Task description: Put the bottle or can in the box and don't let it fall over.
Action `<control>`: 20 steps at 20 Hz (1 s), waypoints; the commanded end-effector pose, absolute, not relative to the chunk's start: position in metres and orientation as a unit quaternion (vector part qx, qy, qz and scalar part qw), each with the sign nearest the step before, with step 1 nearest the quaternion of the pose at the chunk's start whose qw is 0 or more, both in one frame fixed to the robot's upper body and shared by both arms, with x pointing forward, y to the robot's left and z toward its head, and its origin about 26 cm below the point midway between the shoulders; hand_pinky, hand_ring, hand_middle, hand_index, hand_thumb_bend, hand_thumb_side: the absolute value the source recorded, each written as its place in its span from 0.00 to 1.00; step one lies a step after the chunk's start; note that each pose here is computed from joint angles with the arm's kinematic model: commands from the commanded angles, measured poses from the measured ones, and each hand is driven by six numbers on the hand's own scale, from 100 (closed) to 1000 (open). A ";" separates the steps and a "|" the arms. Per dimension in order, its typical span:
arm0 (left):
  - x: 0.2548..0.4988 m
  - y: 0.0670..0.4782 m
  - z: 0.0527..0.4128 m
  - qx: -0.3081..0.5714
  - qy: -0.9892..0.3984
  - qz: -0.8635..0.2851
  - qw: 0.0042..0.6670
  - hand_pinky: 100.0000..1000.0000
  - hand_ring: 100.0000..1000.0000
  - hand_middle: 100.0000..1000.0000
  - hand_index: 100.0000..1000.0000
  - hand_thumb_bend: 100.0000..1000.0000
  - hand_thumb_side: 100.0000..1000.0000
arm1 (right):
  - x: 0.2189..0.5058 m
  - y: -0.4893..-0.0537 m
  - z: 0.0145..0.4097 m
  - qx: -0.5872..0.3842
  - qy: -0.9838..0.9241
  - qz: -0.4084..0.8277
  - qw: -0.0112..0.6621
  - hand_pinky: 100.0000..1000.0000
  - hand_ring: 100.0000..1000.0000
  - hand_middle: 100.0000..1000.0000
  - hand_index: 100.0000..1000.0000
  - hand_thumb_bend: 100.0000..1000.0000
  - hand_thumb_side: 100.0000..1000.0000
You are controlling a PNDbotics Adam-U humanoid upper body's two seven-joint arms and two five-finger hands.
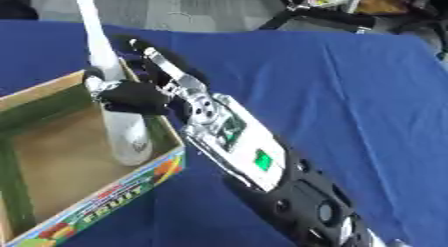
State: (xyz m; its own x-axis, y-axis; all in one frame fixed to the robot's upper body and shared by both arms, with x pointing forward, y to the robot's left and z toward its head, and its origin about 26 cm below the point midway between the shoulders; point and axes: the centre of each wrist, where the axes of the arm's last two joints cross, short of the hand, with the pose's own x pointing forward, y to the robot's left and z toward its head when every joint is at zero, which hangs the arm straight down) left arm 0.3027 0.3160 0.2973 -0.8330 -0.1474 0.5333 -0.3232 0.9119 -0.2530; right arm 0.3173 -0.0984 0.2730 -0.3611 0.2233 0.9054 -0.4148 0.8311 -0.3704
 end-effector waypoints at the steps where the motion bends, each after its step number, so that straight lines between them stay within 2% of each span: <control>1: 0.297 0.318 0.307 0.133 -0.949 0.151 0.243 1.00 1.00 1.00 0.78 0.00 0.60 | 0.308 -0.105 0.285 0.068 -0.785 0.290 0.543 1.00 1.00 1.00 1.00 0.00 0.19; 16: 0.296 0.320 0.305 0.141 -0.948 0.145 0.245 1.00 1.00 1.00 0.78 0.00 0.60 | 0.292 -0.125 0.286 0.099 -0.776 0.315 0.537 1.00 1.00 1.00 1.00 0.00 0.20; 20: 0.296 0.322 0.303 0.148 -0.947 0.138 0.248 1.00 1.00 1.00 0.78 0.00 0.59 | 0.295 -0.137 0.283 0.085 -0.781 0.309 0.535 1.00 1.00 1.00 1.00 0.00 0.17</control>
